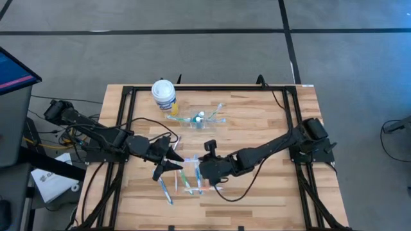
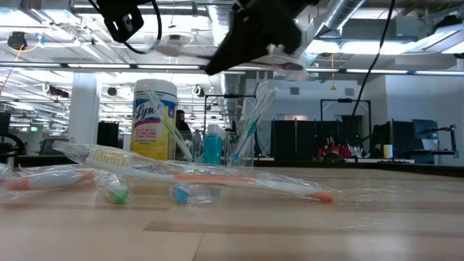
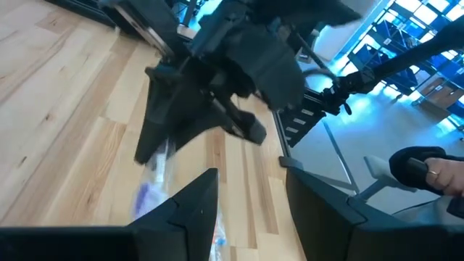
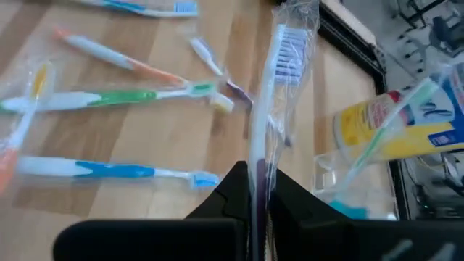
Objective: Pick & Place toothbrushing station
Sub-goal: Put the purple toothbrush into the transparent organizer
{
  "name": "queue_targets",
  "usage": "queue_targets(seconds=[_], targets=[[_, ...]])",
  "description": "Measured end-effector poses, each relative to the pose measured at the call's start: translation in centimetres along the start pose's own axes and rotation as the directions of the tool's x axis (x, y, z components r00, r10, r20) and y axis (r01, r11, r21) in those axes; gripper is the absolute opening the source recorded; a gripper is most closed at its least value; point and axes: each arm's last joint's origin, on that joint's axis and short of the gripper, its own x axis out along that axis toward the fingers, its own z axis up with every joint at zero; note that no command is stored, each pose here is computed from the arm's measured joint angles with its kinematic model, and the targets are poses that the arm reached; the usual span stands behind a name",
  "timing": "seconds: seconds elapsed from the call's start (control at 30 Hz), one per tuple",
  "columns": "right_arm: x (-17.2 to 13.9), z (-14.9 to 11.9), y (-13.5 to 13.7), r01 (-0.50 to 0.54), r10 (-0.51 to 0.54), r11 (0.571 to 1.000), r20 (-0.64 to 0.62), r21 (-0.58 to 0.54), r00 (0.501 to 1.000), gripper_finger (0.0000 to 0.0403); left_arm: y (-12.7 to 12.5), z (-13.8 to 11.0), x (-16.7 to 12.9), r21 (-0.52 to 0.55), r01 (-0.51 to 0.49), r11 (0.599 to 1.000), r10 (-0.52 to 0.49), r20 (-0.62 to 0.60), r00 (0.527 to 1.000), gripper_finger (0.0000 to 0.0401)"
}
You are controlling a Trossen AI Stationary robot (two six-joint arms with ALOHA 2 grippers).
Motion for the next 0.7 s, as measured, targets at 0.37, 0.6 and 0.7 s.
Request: queue_targets(seconds=[0.37, 0.6, 0.7], targets=[[-2.6, -1.7, -0.9, -0.101, 0.068, 0.988, 0.25, 0.121, 0.966, 0.0013, 0.0, 0.1, 0.0, 0.026, 0.002, 1.0, -0.003, 0.019, 1.0, 0.0158], [-2.7, -1.7, -1.5, -0.123, 0.068, 0.979, 0.306, 0.164, 0.949, 0.0013, 0.0, 0.2, 0.0, 0.053, -0.01, 0.999, 0.008, 0.034, 0.999, 0.0158], [-2.6, -1.6, -1.8, -0.129, 0.066, 0.976, 0.324, 0.178, 0.944, 0.0013, 0.0, 0.3, 0.0, 0.07, -0.02, 0.997, 0.017, 0.045, 0.999, 0.0158]])
